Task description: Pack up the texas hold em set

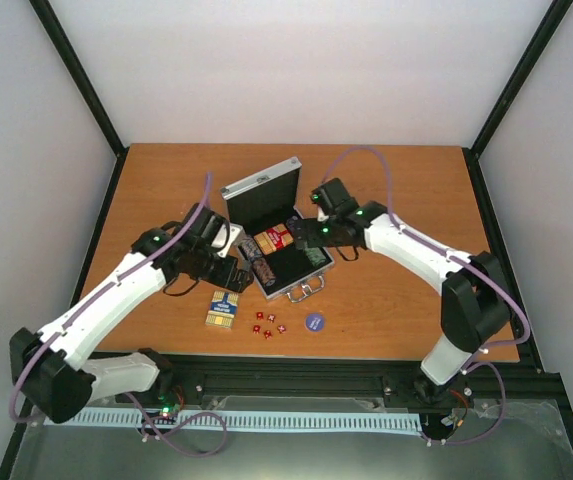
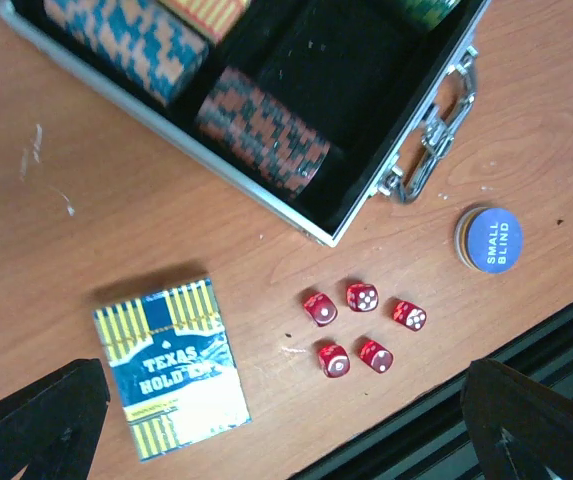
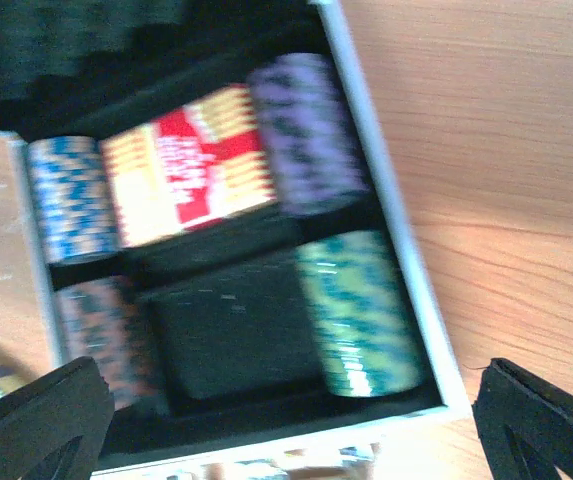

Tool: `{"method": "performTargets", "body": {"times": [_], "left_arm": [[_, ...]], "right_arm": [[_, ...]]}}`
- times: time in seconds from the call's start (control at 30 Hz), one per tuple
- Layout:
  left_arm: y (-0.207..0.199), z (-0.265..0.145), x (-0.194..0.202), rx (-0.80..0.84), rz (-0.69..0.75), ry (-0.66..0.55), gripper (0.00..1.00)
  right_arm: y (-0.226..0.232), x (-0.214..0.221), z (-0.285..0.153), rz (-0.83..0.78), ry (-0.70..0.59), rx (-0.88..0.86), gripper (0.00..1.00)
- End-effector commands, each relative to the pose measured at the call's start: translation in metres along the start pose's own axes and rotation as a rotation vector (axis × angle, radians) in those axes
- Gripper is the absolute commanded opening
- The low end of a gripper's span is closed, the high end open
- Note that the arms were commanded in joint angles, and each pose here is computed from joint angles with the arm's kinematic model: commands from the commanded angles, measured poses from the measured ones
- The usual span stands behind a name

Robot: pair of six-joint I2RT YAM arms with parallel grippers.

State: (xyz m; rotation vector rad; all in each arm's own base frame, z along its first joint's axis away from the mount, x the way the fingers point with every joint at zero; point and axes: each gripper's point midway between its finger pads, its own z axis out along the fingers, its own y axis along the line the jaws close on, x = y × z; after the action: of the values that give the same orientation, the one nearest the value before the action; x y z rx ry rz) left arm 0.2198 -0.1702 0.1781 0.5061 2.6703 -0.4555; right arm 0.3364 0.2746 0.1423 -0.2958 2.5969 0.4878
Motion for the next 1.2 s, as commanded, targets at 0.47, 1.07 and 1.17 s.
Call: {"method": "performTargets", "body": {"times": [0.47, 1.07, 1.17], "left_arm": [[0.045, 0.073, 0.050, -0.232, -0.447, 0.184, 1.00], [0.057, 0.122, 0.081, -0.305, -0.414, 0.265, 1.00], [0.058, 0.127, 0.091, -0.336, -0.399, 0.293, 0.99]], "right_arm": [[-0.064, 0.031, -0.014, -0.006, 0.122, 0.052, 1.00], [-0.066, 0.040, -0.020, -0.009, 0.119, -0.018, 1.00], [-0.070, 0.041, -0.022, 0.005, 0.112, -0.023, 1.00]]}}
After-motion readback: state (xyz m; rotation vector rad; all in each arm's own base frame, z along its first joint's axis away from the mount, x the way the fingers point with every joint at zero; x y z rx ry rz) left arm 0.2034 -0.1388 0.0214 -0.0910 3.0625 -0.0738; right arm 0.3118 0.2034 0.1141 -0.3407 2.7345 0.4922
